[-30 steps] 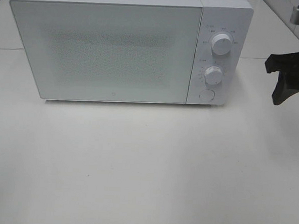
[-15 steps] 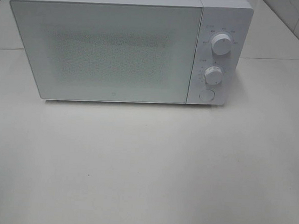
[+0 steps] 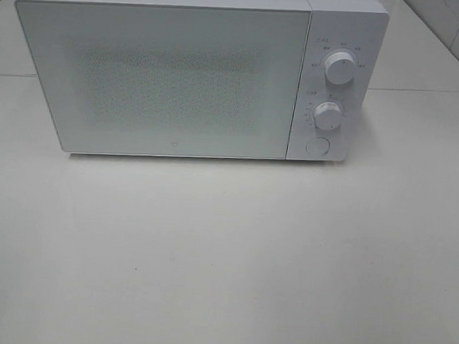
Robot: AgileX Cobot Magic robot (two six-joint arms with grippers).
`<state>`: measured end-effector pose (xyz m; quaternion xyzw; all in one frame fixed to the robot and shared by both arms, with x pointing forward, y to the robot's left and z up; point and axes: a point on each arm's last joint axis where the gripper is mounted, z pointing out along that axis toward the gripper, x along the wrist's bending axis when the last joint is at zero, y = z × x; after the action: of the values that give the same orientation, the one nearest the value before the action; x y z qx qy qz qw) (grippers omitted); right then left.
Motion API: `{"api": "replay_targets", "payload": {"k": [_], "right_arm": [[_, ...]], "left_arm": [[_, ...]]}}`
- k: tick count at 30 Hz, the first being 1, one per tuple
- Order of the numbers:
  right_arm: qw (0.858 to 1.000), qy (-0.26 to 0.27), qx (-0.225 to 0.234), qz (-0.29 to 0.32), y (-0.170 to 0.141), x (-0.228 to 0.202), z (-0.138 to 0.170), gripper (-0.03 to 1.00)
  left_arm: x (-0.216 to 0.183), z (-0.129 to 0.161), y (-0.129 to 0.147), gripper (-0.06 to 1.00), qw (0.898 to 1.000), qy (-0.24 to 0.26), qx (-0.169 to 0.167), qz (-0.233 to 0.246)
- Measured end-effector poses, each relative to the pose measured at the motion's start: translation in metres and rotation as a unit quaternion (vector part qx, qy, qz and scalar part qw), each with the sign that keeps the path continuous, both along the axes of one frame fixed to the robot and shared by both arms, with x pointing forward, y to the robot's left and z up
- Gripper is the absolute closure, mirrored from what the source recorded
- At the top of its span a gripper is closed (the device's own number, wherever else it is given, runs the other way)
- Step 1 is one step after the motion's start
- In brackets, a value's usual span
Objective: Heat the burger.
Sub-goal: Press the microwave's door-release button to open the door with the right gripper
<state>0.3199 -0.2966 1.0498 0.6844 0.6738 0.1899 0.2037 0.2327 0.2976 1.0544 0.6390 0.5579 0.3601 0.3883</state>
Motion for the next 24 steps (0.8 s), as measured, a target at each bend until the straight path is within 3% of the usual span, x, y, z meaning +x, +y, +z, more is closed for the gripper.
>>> {"api": "replay_targets", "payload": {"k": [3, 5, 6, 8, 12, 17, 24], "right_arm": [[0.999, -0.036, 0.003, 0.002, -0.002, -0.016, -0.001, 0.37], [0.995, -0.099, 0.009, 0.007, -0.003, -0.029, 0.003, 0.37], [0.995, -0.099, 0.009, 0.007, -0.003, -0.029, 0.003, 0.37], [0.984, -0.174, 0.014, 0.022, -0.004, -0.048, 0.004, 0.37], [0.978, -0.204, 0.014, 0.027, -0.005, -0.057, 0.005, 0.37], [0.958, -0.286, 0.021, 0.028, -0.008, -0.083, 0.007, 0.37], [0.957, -0.289, 0.021, 0.028, -0.008, -0.084, 0.007, 0.37]], "left_arm": [[0.0, 0.0, 0.0, 0.94, 1.0, 0.0, 0.0, 0.0], [0.0, 0.0, 0.0, 0.94, 1.0, 0.0, 0.0, 0.0], [0.0, 0.0, 0.0, 0.94, 1.0, 0.0, 0.0, 0.0], [0.0, 0.0, 0.0, 0.94, 1.0, 0.0, 0.0, 0.0], [0.0, 0.0, 0.0, 0.94, 1.0, 0.0, 0.0, 0.0], [0.0, 0.0, 0.0, 0.94, 1.0, 0.0, 0.001, -0.001], [0.0, 0.0, 0.0, 0.94, 1.0, 0.0, 0.001, -0.003]]}}
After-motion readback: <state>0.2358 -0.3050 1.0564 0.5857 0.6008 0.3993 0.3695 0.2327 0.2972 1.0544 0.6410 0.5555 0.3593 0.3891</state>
